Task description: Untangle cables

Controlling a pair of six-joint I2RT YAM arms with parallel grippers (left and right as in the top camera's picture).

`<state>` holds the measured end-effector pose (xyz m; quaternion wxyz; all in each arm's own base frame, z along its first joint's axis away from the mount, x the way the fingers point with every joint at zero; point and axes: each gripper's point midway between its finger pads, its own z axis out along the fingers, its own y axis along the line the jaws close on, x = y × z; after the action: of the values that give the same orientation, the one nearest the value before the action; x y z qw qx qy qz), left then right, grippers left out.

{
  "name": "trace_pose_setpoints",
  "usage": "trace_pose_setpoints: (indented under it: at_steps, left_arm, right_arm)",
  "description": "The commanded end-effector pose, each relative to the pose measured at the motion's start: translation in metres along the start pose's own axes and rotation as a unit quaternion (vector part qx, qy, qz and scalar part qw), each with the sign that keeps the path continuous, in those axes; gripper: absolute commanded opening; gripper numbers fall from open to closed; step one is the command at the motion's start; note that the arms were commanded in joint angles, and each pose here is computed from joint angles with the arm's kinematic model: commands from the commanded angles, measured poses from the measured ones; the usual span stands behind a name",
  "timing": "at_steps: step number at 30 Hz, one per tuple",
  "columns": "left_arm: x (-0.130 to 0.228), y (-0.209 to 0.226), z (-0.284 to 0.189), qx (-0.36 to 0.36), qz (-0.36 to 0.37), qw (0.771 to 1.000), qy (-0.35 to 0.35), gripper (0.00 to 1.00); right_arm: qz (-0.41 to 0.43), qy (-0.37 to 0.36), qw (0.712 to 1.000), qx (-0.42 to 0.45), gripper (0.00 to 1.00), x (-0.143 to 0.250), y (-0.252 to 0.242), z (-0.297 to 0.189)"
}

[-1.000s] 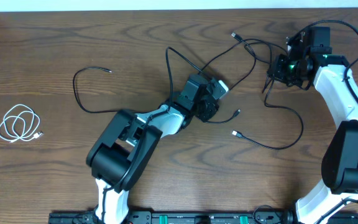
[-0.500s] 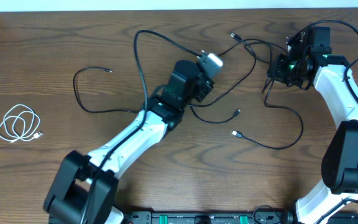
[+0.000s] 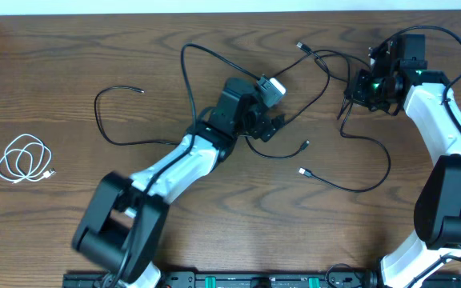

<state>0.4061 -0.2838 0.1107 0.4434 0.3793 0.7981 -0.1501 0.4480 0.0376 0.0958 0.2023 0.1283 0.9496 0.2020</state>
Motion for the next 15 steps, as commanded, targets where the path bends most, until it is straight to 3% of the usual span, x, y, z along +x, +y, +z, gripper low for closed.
trace_pose_setpoints:
  at_steps: [1,15]
  left_arm:
    - [0.012,-0.015,0.020,0.037,0.000,0.999,-0.003,0.93]
    - [0.043,-0.058,0.071,0.070,0.024,0.997,-0.009,0.93]
  right_arm:
    - [-0.013,-0.013,1.000,0.002,0.02,-0.008,0.004,-0.007]
    - [-0.013,-0.013,1.000,0.002,0.02,-0.008,0.004,-0.007]
